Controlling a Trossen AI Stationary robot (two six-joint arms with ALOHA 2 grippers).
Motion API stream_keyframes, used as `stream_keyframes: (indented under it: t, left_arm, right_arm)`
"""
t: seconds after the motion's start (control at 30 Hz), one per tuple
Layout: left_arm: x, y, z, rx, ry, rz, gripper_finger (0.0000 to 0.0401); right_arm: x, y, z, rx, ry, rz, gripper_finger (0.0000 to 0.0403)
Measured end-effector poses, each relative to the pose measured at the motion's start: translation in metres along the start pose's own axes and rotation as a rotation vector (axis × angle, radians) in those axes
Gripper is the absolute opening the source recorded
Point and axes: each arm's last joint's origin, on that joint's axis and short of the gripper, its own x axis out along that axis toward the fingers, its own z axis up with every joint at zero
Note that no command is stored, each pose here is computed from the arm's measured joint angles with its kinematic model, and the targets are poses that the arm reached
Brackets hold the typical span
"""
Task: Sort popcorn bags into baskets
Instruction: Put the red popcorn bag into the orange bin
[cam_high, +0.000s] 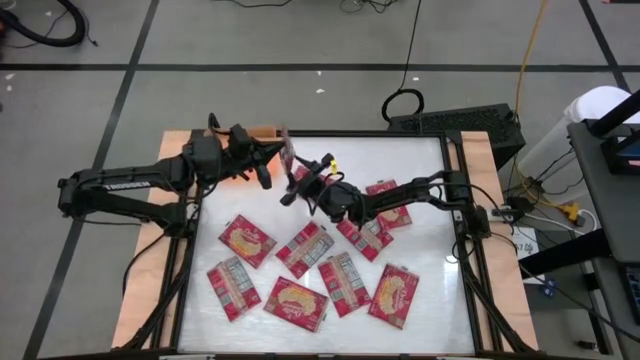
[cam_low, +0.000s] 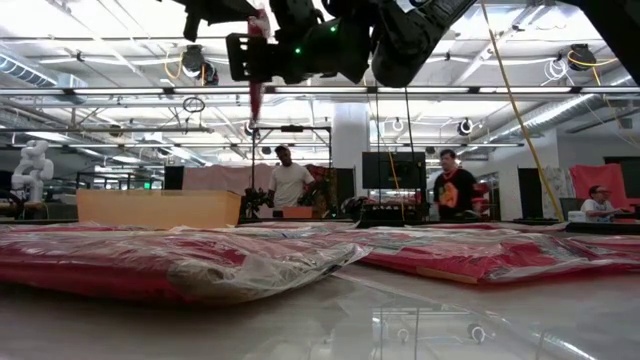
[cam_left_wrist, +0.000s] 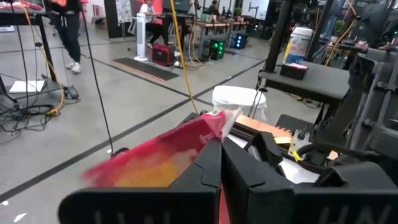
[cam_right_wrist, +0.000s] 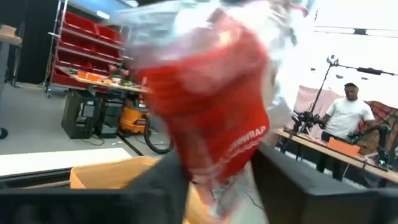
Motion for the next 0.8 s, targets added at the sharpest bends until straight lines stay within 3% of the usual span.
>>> stream_keyframes:
  t: [0.1, 0.17, 0.43, 0.63, 0.8]
  left_arm:
    - [0.0, 0.001, -0.002, 0.021, 0.023, 0.001, 0.0017]
    - [-0.002, 0.002, -0.005, 0.069, 0.06, 0.003, 0.003]
    - [-0.024, 0.011, -0.01, 0.21, 0.184, 0.012, 0.0141]
    - [-0.049, 0.019, -0.01, 0.255, 0.237, 0.02, 0.0218]
    - [-0.062, 0.024, -0.017, 0.278, 0.326, 0.0, 0.0253]
  right_arm:
    - [-0.001, 0.004, -0.003, -0.037, 0.011, 0.064, 0.0045]
    - [-0.001, 0.006, -0.007, -0.041, 0.041, 0.095, 0.0015]
    - [-0.004, 0.009, -0.011, -0.063, 0.133, 0.194, 0.0009]
    - [-0.012, 0.009, -0.007, -0.04, 0.22, 0.446, 0.0011]
    - [-0.017, -0.004, 0.005, -0.009, 0.308, 0.624, 0.0008]
